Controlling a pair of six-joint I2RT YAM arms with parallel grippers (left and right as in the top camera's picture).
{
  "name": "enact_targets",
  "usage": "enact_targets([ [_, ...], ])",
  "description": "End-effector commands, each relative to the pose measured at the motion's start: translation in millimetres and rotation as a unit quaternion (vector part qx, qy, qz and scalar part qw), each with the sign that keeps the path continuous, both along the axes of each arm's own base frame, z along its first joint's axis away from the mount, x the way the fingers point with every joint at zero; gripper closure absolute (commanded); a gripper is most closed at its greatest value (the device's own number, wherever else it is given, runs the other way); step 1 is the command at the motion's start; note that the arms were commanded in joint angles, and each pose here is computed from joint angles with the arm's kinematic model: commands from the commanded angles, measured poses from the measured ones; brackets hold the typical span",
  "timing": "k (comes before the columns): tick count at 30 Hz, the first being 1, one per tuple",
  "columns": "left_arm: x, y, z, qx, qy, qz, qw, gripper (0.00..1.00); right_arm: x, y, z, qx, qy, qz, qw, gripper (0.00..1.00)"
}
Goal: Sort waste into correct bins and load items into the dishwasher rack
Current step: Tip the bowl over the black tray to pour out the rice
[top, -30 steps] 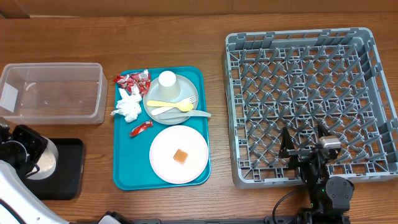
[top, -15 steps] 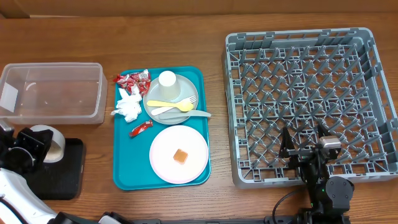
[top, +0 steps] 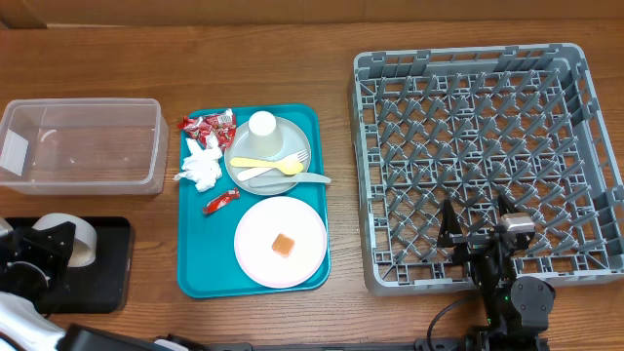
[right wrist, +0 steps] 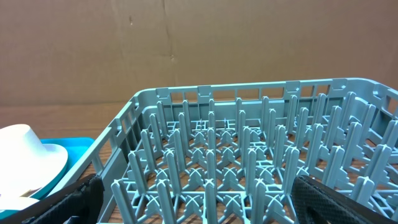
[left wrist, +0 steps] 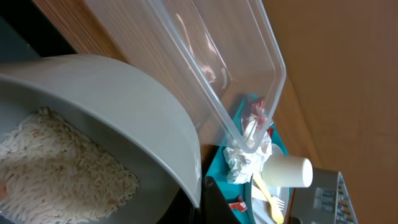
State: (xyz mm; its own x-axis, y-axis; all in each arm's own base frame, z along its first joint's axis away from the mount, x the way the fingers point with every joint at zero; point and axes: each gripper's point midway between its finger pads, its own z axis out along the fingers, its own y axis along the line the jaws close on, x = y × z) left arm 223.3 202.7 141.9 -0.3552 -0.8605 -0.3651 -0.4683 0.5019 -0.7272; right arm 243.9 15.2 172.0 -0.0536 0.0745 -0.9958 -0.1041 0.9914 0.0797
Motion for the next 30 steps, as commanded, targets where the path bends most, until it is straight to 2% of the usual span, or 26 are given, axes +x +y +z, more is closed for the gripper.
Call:
enact_targets([
  [1,8,-3,7,0.000,-0.076,-0.045,0.996,0.96,0,-1,0,-0.002,-0.004,0.000,1.000,0.00],
  [5,16,-2,14,-0.012,-0.136,-0.065,0.988,0.96,0,-1,0,-0.002,-0.004,0.000,1.000,0.00],
  [12,19,-4,7,-0.033,-0.157,-0.077,0.984,0.96,0,-1,0,-0.002,-0.004,0.000,1.000,0.00],
  [16,21,-9,21,-0.027,-0.200,-0.093,0.975,0.96,0,-1,0,-0.002,-0.004,0.000,1.000,0.00],
  [30,13,-24,12,-0.028,-0.178,-0.107,0.978,0.96,0,-1,0,-0.002,-0.004,0.000,1.000,0.00],
])
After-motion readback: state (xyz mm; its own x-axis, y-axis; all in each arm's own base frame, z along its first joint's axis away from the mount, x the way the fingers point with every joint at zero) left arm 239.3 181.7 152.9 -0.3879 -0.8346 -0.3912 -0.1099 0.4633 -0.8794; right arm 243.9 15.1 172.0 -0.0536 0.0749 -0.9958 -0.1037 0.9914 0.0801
